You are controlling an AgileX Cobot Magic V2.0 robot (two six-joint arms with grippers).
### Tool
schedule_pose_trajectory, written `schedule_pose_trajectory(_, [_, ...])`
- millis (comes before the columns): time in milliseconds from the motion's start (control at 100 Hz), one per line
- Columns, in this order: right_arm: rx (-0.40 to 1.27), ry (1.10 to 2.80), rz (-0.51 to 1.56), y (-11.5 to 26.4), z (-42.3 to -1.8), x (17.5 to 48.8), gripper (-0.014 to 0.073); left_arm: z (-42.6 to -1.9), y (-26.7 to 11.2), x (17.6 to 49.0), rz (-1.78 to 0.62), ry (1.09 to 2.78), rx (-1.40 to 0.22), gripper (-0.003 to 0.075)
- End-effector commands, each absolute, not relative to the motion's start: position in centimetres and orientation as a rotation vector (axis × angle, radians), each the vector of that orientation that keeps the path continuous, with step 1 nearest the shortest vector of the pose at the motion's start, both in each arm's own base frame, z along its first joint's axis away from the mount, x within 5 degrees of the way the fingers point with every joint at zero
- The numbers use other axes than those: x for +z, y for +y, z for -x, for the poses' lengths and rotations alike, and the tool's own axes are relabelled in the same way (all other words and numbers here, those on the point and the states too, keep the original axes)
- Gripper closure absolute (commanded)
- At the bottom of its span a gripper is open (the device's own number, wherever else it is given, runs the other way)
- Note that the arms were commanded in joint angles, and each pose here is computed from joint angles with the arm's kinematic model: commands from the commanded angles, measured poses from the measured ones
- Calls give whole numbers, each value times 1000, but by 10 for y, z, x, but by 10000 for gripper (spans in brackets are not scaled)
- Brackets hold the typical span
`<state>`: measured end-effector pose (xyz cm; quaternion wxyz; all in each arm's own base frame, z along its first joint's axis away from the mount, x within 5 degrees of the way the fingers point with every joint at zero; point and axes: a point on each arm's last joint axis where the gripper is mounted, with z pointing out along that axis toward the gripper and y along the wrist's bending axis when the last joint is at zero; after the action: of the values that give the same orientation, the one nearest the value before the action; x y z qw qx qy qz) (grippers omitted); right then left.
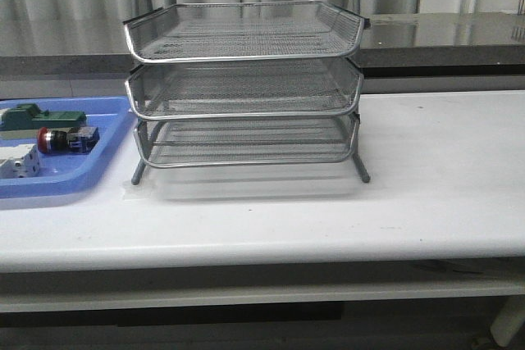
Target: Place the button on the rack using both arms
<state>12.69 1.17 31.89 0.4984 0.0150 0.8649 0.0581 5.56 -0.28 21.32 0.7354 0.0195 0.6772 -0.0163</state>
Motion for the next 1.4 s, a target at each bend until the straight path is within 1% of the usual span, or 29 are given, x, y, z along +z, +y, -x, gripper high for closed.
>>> schedule_pose_trajectory(0, [154,2093,-42,14,-147,333,652,-55,-3,203,-29,1436,-48,741])
schedule_pose_trajectory(150, [213,2158,-81,19,-173,331,652,-55,-3,203,-29,1436,-48,741])
schedule_pose_trajectory(270, [278,2198,-130,23,-189,322,652,-55,-3,203,-29,1436,-48,741])
schedule_pose_trajectory(490, [423,2247,-245,31,-203,310,650,-55,-3,203,-29,1436,-48,741])
schedule_pose_trajectory(570, [459,2255,-274,33,-206,308,635,-55,-3,203,-29,1436,-48,741])
schedule_pose_trajectory(640, [485,2259,-295,34,-207,306,587,-55,-3,203,-29,1436,-48,741])
schedule_pose_trajectory(710, [495,2256,-303,34,-207,307,511,-55,-3,203,-29,1436,-48,741])
schedule_pose_trajectory(780, [497,2254,-305,34,-207,307,408,-55,-3,203,-29,1436,-48,741])
schedule_pose_trajectory(900, [513,2245,-318,35,-208,307,191,-55,-3,203,-29,1436,-48,741])
schedule_pose_trajectory(970, [536,2232,-337,36,-208,308,111,-55,-3,203,-29,1436,-48,741])
schedule_pose_trajectory(1020, [558,2217,-356,36,-209,310,94,-55,-3,203,-29,1436,-48,741])
schedule_pose_trajectory(1190, [667,2138,-465,39,-215,314,97,-55,-3,203,-29,1436,-48,741])
schedule_pose_trajectory(1390, [721,2147,-560,41,-233,299,97,-55,-3,203,-29,1436,-48,741])
